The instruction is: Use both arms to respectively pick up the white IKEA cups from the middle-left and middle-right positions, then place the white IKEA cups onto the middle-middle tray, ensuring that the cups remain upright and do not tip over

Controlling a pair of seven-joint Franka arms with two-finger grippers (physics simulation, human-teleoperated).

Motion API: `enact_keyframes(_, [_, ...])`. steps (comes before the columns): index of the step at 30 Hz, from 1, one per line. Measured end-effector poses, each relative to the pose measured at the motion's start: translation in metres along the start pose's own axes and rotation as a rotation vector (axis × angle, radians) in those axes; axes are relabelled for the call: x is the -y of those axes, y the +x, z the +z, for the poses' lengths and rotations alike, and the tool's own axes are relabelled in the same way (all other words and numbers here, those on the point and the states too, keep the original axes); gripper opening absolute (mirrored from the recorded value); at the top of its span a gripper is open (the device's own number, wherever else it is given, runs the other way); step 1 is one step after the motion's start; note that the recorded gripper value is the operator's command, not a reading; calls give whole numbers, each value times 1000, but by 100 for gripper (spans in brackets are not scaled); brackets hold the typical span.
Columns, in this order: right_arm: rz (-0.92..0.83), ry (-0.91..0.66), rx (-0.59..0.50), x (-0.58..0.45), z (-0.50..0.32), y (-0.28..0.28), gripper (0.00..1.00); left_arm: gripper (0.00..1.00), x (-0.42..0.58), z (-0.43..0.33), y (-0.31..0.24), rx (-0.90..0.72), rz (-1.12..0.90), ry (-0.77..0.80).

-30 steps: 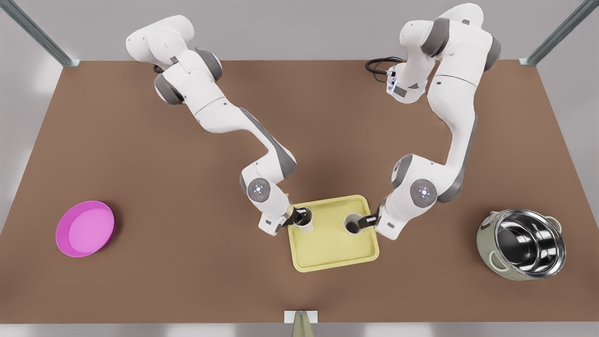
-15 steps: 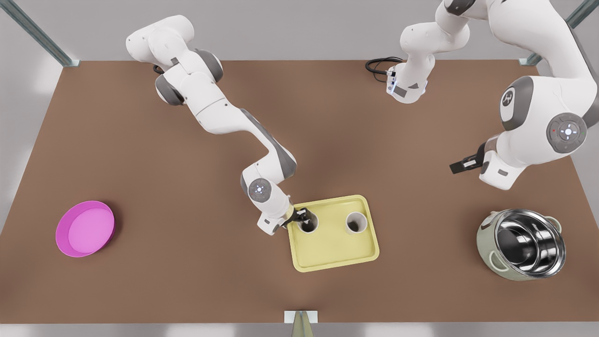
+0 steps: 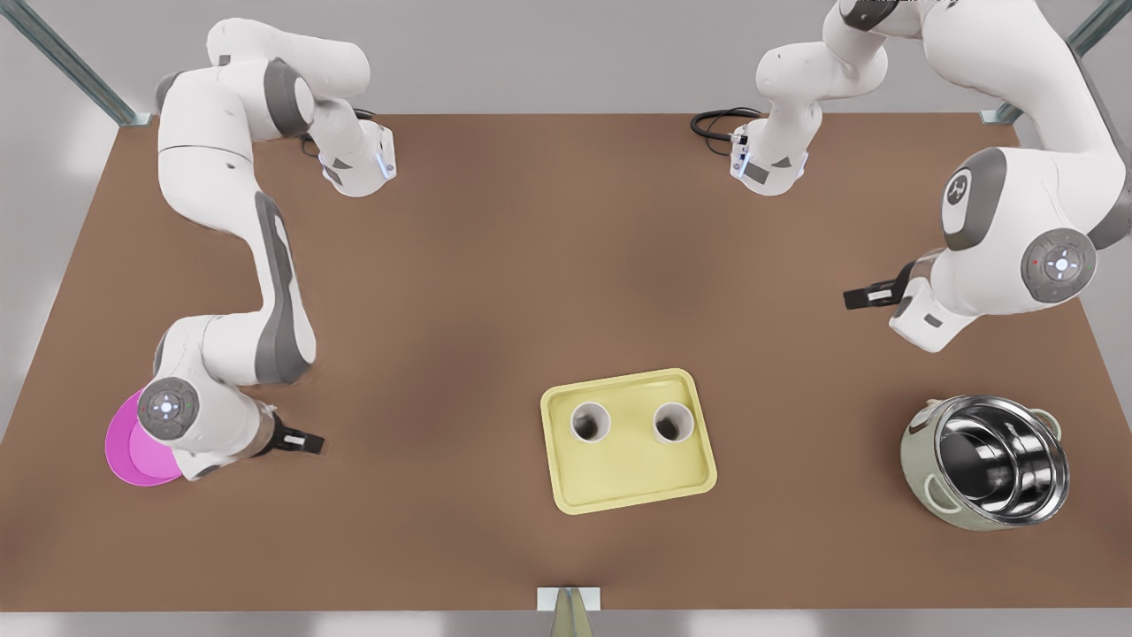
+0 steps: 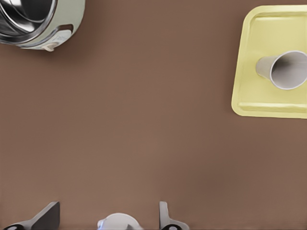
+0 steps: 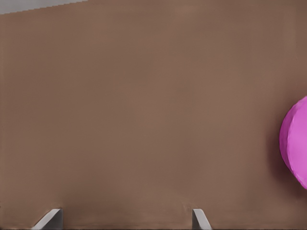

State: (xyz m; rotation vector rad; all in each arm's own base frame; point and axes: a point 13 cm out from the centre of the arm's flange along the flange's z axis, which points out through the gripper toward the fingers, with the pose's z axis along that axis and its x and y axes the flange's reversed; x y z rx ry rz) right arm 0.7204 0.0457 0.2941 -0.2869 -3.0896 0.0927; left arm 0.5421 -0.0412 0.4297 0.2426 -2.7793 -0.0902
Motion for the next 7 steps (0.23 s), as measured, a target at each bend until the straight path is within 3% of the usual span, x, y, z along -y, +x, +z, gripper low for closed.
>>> enact_keyframes(4, [10,24,-1,73,-126,82,100,100,-3,4,-2,-14,16,12])
enact_keyframes(7, [-16,29,-43,84,-147,118,100,100,-3,4,-2,-17,29,16])
